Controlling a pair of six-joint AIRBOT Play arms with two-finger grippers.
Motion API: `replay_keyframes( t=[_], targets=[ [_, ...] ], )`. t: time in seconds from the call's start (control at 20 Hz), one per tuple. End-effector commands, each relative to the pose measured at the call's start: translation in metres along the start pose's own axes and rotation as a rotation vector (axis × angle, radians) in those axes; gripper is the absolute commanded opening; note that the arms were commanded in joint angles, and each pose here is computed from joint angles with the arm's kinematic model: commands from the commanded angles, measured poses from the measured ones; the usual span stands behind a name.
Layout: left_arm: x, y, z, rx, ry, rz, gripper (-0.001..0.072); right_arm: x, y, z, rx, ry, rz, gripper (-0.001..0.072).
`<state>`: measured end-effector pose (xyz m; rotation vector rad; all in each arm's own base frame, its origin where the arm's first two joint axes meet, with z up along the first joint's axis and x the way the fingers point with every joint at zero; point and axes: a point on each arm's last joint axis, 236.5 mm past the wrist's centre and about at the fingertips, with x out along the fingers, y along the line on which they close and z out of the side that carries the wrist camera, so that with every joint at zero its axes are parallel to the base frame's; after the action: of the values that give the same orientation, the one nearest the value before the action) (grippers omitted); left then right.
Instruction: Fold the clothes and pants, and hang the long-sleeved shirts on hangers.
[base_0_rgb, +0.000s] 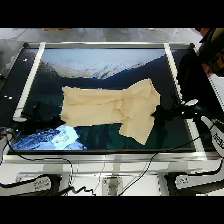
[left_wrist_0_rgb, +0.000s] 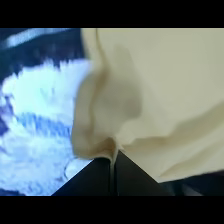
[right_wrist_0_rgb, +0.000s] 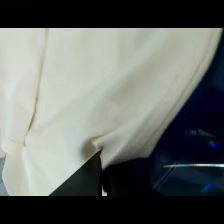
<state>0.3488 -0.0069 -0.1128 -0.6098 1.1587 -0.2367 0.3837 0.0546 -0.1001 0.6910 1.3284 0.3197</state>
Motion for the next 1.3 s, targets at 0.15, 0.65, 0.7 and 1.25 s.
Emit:
replay_keyframes(
  t=[0.15,0.65,0.7,1.25],
  targets=[
    [-0.080,-0.081,0.108,0.220,-0.239,-0.089,0.0027,-0.078,0.060,0.048,-0.215,-0.195,-0.016,0.0016],
    [-0.455,-0.281,0.148,0.600,-1.277,-0.006,0.0027,-0.398,0.302,-0.020,-0.831,-1.022,-0.055,0.0015],
    [-0.476,-0.293,0.133,0.620,-1.344,0.004,0.0028,-0.425,0.319,-0.044,-0.878,-1.111,-0.062,0.0015],
    [-0.477,-0.295,0.119,0.626,-1.342,0.020,0.0026,-0.448,0.317,-0.044,-0.799,-1.179,-0.084,0.0014]
  ],
)
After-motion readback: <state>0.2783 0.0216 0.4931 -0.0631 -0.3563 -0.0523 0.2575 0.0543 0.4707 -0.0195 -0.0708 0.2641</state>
